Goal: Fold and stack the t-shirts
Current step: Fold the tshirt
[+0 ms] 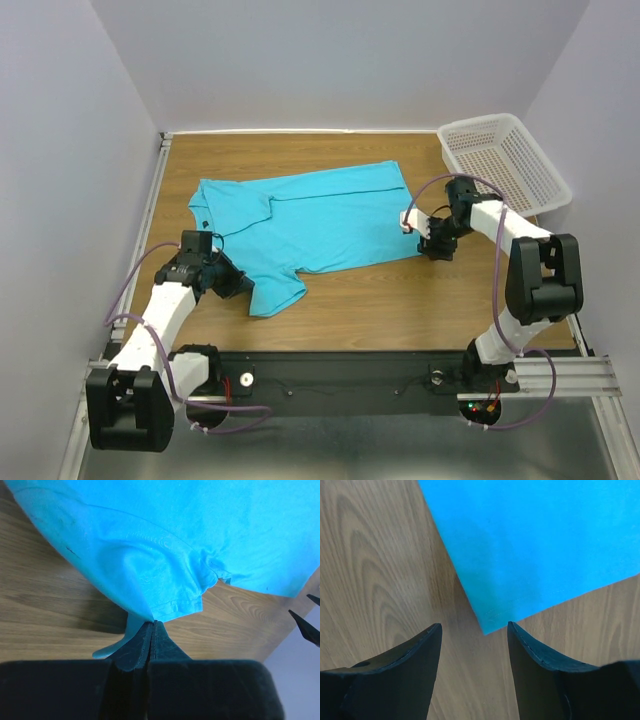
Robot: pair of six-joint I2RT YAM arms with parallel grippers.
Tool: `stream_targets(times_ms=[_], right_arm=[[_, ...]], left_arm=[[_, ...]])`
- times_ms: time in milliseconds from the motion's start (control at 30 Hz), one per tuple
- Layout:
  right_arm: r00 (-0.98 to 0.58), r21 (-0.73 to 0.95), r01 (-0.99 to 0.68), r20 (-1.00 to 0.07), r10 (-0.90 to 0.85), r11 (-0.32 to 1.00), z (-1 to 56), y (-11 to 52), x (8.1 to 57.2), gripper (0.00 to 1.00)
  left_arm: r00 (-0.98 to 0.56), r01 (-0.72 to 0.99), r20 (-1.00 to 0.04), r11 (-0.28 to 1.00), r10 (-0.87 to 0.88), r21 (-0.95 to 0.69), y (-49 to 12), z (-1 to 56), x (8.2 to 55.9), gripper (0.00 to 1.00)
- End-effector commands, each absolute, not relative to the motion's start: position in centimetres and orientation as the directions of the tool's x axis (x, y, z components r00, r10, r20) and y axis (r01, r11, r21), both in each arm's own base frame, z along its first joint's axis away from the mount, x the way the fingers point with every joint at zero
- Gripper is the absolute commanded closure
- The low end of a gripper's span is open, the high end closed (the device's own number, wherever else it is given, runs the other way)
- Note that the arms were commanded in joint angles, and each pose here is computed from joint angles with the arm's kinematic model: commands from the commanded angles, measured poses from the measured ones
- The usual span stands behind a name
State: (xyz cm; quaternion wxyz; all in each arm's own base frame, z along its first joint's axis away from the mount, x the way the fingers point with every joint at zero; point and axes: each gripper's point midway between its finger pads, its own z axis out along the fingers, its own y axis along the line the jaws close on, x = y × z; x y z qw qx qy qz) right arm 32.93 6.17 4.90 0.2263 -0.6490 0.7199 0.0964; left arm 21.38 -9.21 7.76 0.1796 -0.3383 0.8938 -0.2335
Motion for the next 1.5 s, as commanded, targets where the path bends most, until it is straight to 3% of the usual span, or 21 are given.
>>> stream_targets(times_ms=[0,200,367,500,667,1033,1467], right_arm=[[-0.006,-0.156,-0.985,-0.399,-0.917,0.074,4.6,5.3,33.8,0.39],[-0.02,-0.112,-0.991,-0.431,-0.902,0.075,3.7,6.1,34.2,0.41],[-0.043,-0.083,-0.993,-0.421,-0.906,0.085,3.0,5.9,34.2,0.5],[-0.058,-0.071,-0.993,-0.413,-0.909,0.096,2.9,5.7,33.8,0.79],[-0.088,-0.106,-0.983,-0.429,-0.899,0.147,4.6,5.6,34.6,0.99],[-0.11,-0.239,-0.933,-0.52,-0.847,0.268,11.3,5.4,38.4,0.99],[-0.15,-0.246,-0.908,-0.566,-0.811,0.339,12.8,5.2,40.2,0.99]], left_arm=[[-0.722,-0.489,-0.158,0.658,-0.674,-0.572,-9.9,7.7,21.1,1.0],[-0.722,-0.482,-0.156,0.652,-0.674,-0.585,-10.1,8.0,21.0,1.0],[-0.718,-0.484,-0.158,0.65,-0.678,-0.586,-10.0,8.2,21.0,1.0],[-0.714,-0.487,-0.159,0.647,-0.681,-0.587,-10.0,8.3,20.9,1.0],[-0.699,-0.497,-0.164,0.637,-0.696,-0.589,-9.7,8.7,20.8,1.0],[-0.651,-0.508,-0.194,0.611,-0.734,-0.607,-8.6,11.3,21.3,1.0],[-0.584,-0.462,-0.261,0.579,-0.769,-0.672,-7.3,17.8,23.6,1.0]])
